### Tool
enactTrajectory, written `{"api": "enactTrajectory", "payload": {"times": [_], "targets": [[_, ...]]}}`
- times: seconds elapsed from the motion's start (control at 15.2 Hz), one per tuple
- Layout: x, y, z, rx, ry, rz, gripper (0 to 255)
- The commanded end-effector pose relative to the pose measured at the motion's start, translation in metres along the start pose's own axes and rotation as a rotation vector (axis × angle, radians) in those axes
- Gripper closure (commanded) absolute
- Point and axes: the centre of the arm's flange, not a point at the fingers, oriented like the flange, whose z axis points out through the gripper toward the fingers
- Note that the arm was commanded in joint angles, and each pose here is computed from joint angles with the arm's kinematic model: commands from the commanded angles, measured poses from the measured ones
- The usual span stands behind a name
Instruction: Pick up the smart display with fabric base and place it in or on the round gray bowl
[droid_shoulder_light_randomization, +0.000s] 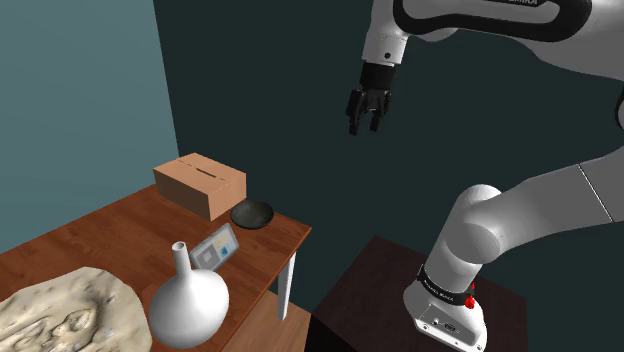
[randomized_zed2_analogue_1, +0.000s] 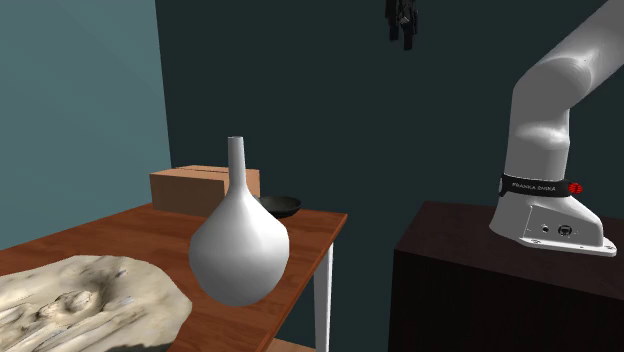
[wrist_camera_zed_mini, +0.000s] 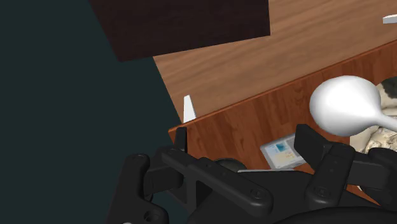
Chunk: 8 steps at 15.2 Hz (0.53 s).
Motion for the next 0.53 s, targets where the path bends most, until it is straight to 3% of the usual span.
{"api": "enactTrajectory", "payload": {"times": [0.0,0.46], "targets": [[0.000,0.000,0.000,0.000,0.000,0.000,0],[0.017,-0.075,0.058,-0.030,0.005,0.188,0]]}}
